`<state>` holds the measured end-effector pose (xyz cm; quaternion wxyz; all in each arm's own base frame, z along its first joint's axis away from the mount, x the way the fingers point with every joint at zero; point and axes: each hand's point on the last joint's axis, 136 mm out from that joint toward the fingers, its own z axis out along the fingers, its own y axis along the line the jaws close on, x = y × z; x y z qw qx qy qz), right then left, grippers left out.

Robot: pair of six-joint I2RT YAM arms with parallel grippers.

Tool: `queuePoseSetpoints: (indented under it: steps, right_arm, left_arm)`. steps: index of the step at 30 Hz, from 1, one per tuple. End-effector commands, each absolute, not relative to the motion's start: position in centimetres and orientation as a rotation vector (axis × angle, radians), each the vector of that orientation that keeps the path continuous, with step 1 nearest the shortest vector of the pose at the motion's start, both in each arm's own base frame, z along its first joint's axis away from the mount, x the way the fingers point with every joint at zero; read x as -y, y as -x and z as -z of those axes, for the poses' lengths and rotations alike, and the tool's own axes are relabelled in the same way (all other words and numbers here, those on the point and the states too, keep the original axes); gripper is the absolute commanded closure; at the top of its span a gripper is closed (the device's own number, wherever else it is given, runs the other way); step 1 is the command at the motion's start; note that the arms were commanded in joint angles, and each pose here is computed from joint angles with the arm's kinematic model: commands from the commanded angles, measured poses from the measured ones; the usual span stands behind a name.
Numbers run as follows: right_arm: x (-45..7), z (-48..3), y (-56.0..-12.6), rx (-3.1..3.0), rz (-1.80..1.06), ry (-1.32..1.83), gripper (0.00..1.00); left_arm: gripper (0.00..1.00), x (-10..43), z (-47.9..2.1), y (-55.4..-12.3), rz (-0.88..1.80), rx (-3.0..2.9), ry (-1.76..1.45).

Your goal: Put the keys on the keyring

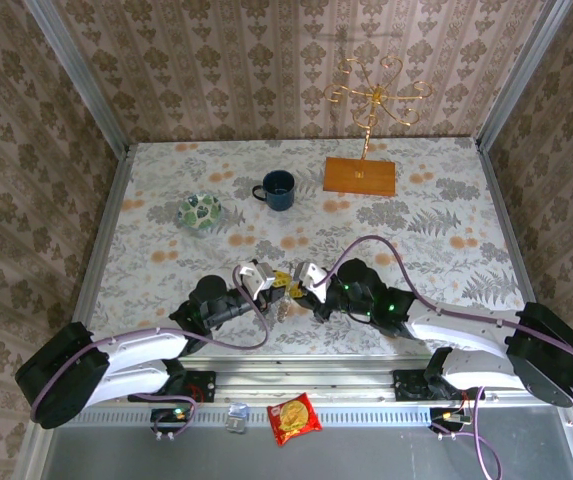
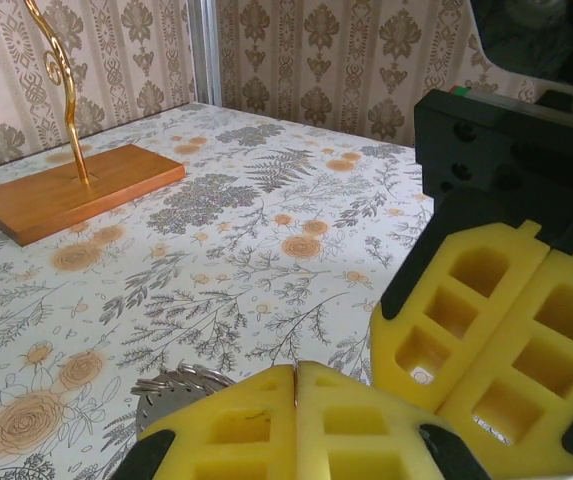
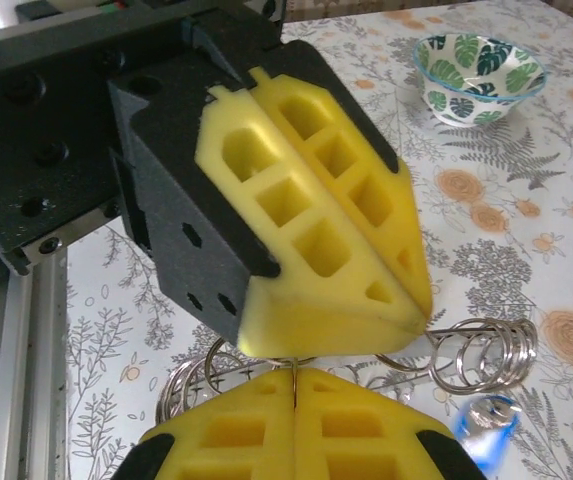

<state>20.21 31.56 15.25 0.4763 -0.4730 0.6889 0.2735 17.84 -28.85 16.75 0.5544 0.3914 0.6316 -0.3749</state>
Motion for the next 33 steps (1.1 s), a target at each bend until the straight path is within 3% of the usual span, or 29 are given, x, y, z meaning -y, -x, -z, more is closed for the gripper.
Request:
queuePoseSetpoints:
  steps: [1,15,33]
  right_arm:
    - [-30.6,-15.9,-21.3,-1.687,-0.636,1.085,1.00]
    - [-30.1,-17.4,-21.5,-1.675,-0.821,1.007,1.00]
    - [-29.8,-17.7,-22.6,-1.677,-0.792,0.949,1.00]
  left_arm:
    - [1.00,29.2,-18.4,-17.8,0.907,-1.445,-0.902]
    - [1.00,29.5,-18.8,-17.1,0.957,-1.407,-0.920]
    - [1.00,29.7,-19.1,-16.7,0.983,-1.384,-0.926]
